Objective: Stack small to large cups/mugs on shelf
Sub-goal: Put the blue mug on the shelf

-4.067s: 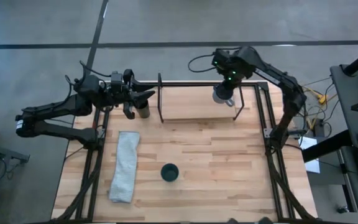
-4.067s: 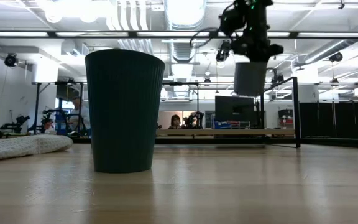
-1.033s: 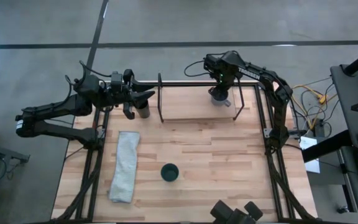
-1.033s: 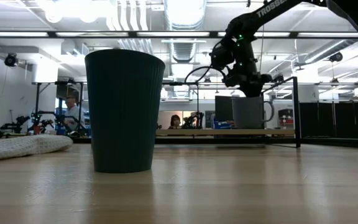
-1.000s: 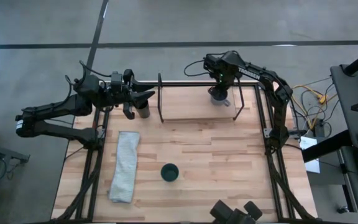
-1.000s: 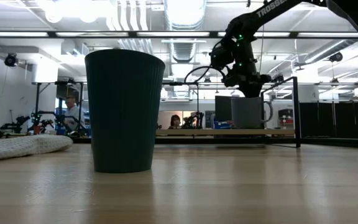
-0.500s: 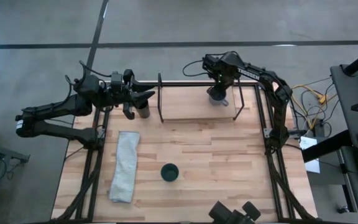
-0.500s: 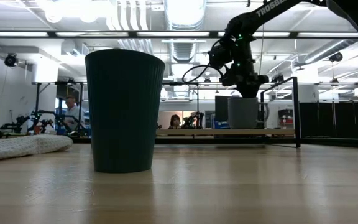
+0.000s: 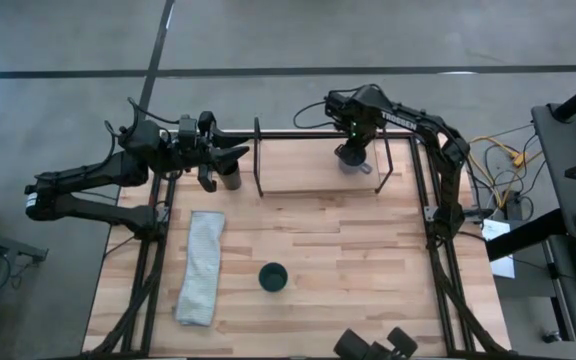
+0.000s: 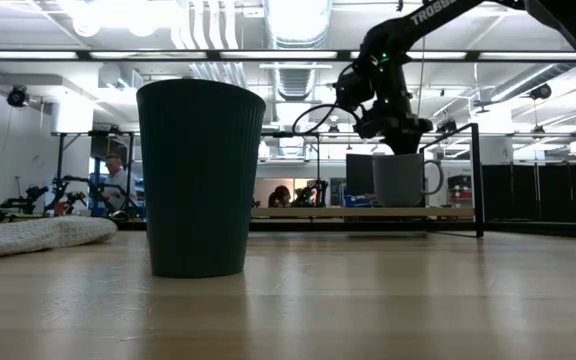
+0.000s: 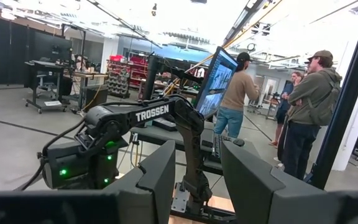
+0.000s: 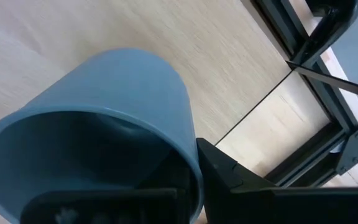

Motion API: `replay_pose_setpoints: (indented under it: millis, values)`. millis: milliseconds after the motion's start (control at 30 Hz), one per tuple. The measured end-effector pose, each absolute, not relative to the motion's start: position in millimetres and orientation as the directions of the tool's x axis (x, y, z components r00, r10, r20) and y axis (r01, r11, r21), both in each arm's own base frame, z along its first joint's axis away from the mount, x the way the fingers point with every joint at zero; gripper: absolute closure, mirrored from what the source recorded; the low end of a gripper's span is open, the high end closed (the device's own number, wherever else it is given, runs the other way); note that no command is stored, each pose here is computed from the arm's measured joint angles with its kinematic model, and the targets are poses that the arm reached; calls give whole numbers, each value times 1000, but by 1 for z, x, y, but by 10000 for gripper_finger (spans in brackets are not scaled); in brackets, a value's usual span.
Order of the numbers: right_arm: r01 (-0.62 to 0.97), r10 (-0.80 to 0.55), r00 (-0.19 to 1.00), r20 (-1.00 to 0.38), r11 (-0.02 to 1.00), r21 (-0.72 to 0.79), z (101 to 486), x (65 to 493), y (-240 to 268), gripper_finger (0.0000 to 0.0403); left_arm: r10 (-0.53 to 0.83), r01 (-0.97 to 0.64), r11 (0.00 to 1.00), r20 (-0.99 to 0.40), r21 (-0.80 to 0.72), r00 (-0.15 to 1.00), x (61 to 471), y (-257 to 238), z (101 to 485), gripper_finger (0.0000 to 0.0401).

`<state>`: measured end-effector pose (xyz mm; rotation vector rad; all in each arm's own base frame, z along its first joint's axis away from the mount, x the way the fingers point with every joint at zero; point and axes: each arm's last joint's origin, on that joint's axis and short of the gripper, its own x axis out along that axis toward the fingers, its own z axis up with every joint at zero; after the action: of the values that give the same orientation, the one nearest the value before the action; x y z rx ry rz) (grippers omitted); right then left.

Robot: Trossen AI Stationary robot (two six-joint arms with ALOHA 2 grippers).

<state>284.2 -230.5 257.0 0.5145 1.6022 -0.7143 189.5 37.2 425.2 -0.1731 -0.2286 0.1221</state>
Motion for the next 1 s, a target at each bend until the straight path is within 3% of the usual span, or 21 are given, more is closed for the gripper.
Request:
replay_pose_setpoints:
  millis: [767,1000]
  values:
    - [611,-64,-165,-984,776,-153,247,284,-227,390,141,-101,978,214,-184,967,190,37,425,285]
    - [525,-41,-171,-984,842,-126,243,283,-225,389,141,-102,978,215,-184,966,190,37,425,285]
